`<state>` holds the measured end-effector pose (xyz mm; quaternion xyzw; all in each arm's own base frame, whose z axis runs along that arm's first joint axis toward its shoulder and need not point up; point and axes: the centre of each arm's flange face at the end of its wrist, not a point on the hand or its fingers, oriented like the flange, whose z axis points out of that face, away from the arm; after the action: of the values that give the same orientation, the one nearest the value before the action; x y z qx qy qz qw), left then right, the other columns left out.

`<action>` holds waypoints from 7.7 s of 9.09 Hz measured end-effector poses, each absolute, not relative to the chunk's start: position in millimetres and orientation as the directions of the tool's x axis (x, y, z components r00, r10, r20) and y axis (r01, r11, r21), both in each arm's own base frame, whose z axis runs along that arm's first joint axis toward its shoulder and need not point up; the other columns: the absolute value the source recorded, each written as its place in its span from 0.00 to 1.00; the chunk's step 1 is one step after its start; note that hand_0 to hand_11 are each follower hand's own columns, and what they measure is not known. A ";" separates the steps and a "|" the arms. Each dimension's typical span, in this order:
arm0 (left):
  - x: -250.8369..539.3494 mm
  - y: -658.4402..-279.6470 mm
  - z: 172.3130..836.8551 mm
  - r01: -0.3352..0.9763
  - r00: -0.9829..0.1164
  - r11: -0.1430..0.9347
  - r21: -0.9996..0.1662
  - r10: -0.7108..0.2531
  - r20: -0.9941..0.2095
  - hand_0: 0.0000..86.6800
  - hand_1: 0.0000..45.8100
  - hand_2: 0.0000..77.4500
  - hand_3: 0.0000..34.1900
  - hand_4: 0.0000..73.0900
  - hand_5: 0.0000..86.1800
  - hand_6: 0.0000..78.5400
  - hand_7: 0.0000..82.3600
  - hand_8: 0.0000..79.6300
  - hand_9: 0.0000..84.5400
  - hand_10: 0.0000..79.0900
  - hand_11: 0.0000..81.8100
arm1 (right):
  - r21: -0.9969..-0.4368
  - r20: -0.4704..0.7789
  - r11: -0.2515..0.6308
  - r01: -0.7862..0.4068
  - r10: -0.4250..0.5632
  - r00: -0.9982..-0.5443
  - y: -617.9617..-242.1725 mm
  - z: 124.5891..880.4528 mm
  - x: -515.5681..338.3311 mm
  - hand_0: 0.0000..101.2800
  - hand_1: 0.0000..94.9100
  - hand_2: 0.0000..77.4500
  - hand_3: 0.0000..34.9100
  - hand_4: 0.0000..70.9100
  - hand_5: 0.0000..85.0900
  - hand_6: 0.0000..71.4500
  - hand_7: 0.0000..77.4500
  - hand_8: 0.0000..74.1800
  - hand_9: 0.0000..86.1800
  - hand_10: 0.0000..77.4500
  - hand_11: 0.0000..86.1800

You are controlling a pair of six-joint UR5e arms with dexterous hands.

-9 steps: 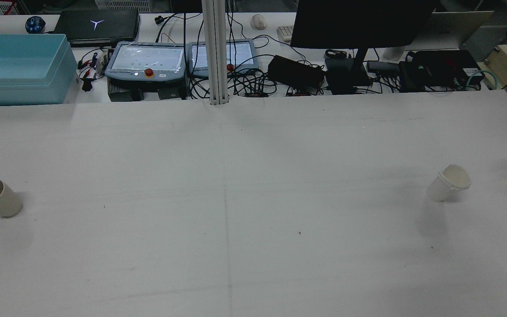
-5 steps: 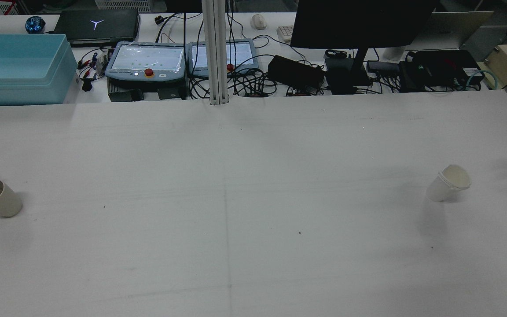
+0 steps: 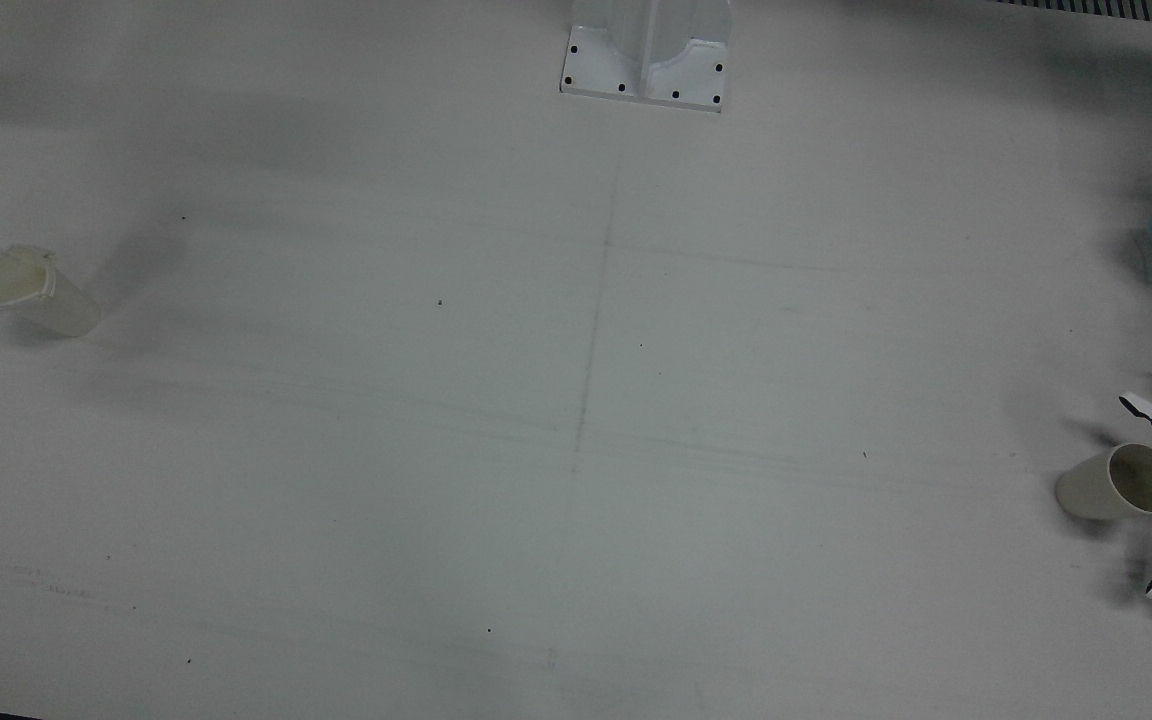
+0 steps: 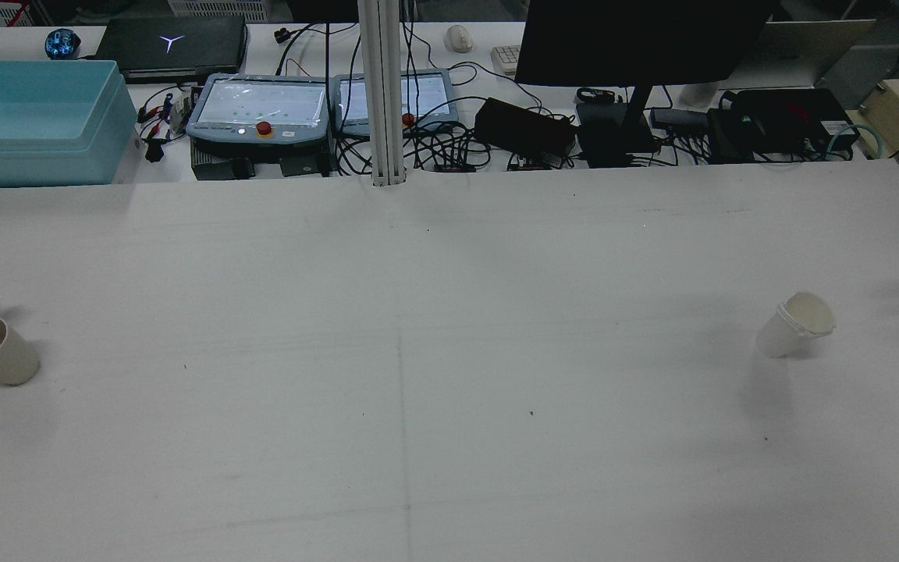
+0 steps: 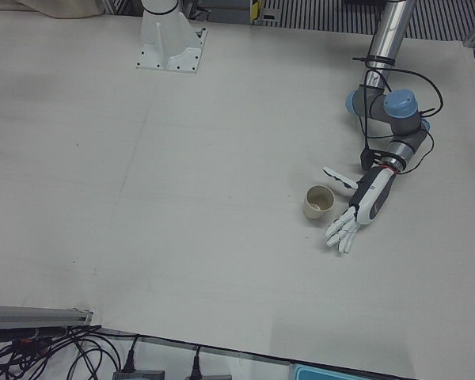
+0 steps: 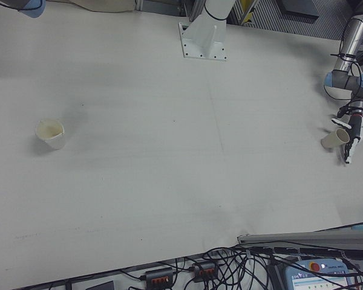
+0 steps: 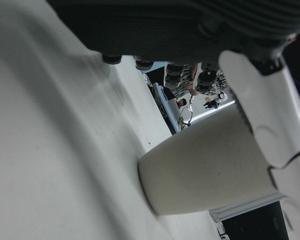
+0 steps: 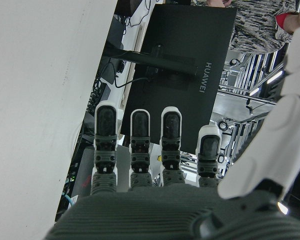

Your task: Pour water

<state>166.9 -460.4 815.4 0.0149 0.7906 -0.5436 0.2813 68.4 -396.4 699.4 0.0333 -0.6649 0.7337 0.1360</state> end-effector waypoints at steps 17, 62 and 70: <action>205.2 -488.6 730.2 0.233 -0.872 0.296 -0.927 -0.359 -0.333 0.87 0.71 0.06 0.20 0.45 0.63 0.16 0.29 0.02 0.05 0.08 0.13 | -0.972 0.205 -0.093 -0.214 0.098 -0.974 -384.8 707.1 92.4 0.41 0.08 0.17 0.32 0.02 0.82 0.32 0.54 0.32 0.40 0.39 0.51; 506.7 -422.5 307.9 -0.129 -0.706 0.152 -0.980 -0.708 -0.017 0.79 0.56 0.48 0.28 0.47 0.63 0.20 0.30 0.02 0.04 0.06 0.13 | -0.341 0.764 0.501 -0.796 -0.345 -0.545 -474.3 144.1 -325.3 0.79 0.22 0.44 0.38 0.78 0.70 0.97 0.87 0.68 0.78 0.57 0.74; 468.6 -450.8 272.9 -0.162 -0.750 0.180 -0.970 -0.662 0.002 0.85 0.56 0.48 0.27 0.47 0.63 0.20 0.30 0.02 0.04 0.07 0.12 | -0.252 0.840 0.503 -0.827 -0.310 -0.445 -441.9 183.6 -369.9 0.79 0.21 0.47 0.32 0.94 0.80 0.94 0.92 0.57 0.64 0.48 0.65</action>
<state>468.6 -450.8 272.9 -0.2795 0.7368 -0.5762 0.2169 -369.9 -441.9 183.6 0.3647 -0.7792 0.3397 0.3800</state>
